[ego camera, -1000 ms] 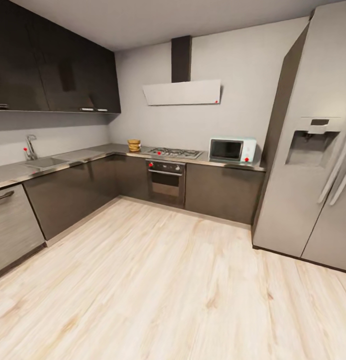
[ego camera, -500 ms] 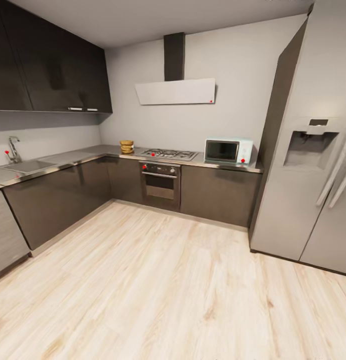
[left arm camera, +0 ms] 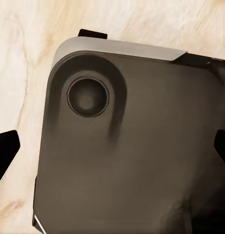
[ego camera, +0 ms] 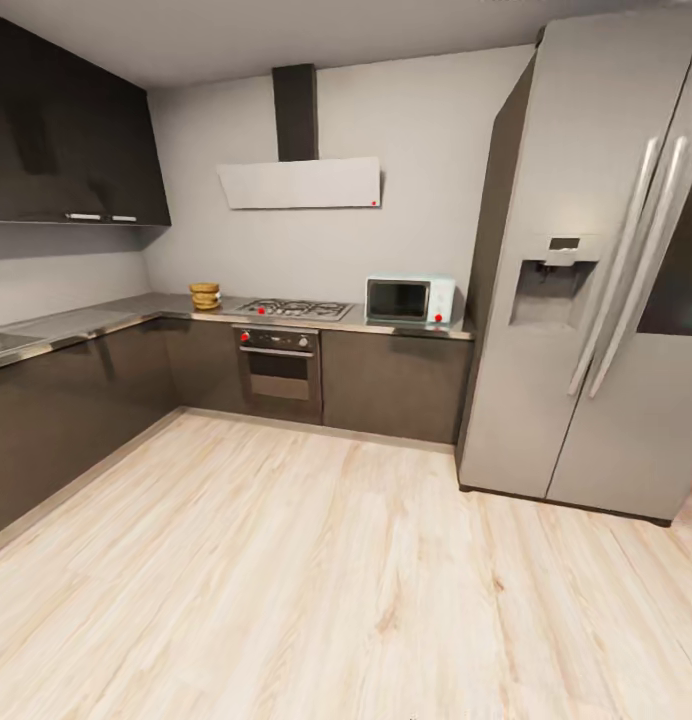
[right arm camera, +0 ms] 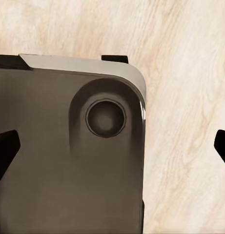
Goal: In the kitchen, take the popcorn bag from the countertop, put it into the microwave, and heat it until the popcorn is cooked so the cooked popcorn ends up inside the bag.
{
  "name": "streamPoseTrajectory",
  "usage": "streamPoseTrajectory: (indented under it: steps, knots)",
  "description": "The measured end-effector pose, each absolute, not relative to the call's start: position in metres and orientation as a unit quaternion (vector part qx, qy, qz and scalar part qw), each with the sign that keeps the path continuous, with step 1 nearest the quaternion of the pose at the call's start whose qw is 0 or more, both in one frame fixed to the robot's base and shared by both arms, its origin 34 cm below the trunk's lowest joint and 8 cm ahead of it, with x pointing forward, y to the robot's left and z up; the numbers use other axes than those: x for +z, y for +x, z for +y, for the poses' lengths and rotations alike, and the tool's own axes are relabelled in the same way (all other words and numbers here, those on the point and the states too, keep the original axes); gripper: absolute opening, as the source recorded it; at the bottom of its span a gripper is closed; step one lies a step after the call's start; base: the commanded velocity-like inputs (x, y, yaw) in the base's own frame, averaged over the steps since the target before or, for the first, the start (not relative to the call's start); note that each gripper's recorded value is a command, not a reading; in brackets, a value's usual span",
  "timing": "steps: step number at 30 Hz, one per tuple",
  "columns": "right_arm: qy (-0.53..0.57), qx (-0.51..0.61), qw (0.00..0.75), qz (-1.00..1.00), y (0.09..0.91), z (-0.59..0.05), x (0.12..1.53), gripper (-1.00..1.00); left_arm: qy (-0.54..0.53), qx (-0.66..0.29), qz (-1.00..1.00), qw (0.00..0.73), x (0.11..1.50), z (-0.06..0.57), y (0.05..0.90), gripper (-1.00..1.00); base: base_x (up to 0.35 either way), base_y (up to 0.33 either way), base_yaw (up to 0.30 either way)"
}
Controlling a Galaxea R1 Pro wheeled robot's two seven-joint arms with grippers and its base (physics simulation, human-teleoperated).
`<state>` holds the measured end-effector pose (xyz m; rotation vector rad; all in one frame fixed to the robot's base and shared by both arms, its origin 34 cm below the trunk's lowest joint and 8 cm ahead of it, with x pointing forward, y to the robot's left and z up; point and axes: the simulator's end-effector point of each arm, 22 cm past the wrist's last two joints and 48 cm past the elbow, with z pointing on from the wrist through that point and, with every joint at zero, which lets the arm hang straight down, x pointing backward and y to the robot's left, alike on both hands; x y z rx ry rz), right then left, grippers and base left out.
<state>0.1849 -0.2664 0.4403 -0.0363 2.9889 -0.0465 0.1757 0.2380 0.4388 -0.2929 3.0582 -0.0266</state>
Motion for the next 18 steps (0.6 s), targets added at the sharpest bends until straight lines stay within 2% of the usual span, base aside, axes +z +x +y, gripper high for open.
streamPoseTrajectory:
  steps: [4, 18]
  knots:
    - [-0.014, -0.013, 0.076, 0.997, 0.185, -0.2651, 0.4404, 1.0, -0.095, -0.009, 0.995, 0.034, 0.4389, 0.2385, 0.1746, 1.0, 0.178, 0.012, -0.153]
    - [-0.014, -0.015, 0.076, 0.997, 0.1847, -0.2649, 0.4404, 1.0, -0.094, -0.009, 0.995, 0.03, 0.4388, 0.2376, 0.1725, 1.0, 0.32, 0.014, -0.005]
